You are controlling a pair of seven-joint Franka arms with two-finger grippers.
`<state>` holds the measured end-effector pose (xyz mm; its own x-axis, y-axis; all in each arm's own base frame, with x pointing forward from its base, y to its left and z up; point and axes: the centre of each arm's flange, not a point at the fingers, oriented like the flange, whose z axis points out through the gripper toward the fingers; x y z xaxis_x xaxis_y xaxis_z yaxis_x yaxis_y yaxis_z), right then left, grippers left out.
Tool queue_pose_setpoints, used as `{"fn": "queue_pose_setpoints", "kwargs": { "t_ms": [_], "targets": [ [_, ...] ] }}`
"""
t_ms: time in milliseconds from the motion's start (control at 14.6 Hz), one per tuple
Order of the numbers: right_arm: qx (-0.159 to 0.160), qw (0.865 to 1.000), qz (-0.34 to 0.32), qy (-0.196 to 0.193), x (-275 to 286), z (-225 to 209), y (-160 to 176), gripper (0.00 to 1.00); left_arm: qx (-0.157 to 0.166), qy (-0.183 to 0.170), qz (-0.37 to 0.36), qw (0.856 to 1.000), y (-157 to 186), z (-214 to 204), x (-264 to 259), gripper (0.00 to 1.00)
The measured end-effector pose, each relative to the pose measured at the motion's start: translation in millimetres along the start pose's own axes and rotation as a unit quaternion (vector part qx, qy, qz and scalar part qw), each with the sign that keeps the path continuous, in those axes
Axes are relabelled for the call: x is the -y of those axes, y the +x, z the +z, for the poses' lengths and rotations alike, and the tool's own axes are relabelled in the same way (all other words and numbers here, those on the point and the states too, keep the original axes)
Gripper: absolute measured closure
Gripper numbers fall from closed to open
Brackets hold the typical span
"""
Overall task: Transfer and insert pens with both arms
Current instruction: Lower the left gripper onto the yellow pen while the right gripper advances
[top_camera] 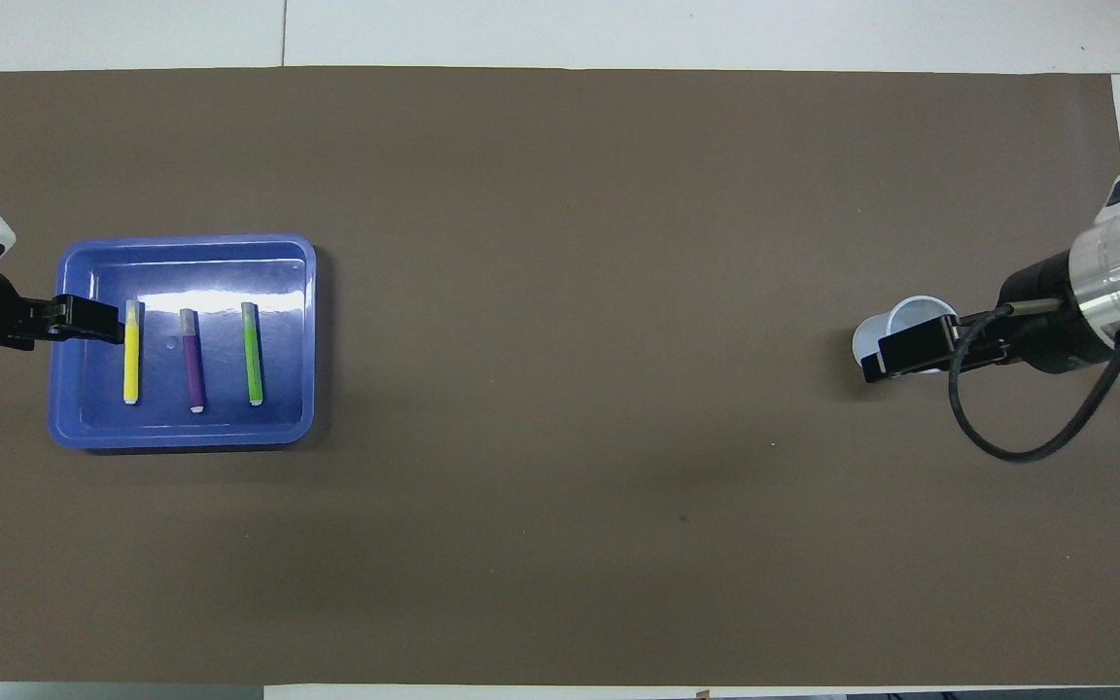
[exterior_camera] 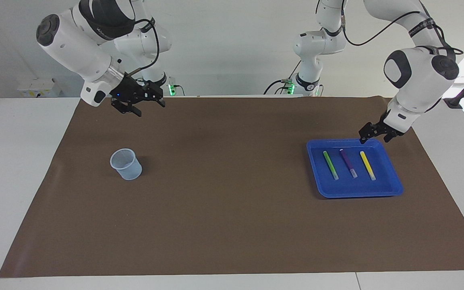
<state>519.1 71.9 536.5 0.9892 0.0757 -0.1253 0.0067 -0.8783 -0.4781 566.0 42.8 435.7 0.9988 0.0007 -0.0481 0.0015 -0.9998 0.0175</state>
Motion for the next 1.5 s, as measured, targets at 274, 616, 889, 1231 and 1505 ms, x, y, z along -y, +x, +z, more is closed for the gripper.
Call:
{"fn": "queue_pose_setpoints", "kwargs": {
  "t_ms": [274,616,889,1231,1505],
  "targets": [
    [-0.001,0.997,0.039,0.067,14.1,45.4,7.6,0.00,0.000,0.001,-0.009,1.000,24.8,65.5,28.6,0.00],
    [-0.014,0.981,0.110,0.161,20.1,102.8,5.9,0.00,0.009,-0.001,-0.013,1.000,24.9,98.9,59.9,0.04],
    [-0.025,0.971,0.157,0.180,71.0,130.1,1.3,0.00,0.025,-0.005,-0.004,1.000,19.9,116.6,50.1,0.06],
    [-0.034,0.968,0.159,0.191,60.8,130.8,4.4,0.00,0.031,-0.005,0.008,0.999,22.1,125.3,36.4,0.20],
    [-0.039,0.970,0.148,0.191,61.2,130.7,4.7,0.00,0.031,-0.005,0.007,0.999,23.1,130.8,37.9,0.29]
  ]
}}
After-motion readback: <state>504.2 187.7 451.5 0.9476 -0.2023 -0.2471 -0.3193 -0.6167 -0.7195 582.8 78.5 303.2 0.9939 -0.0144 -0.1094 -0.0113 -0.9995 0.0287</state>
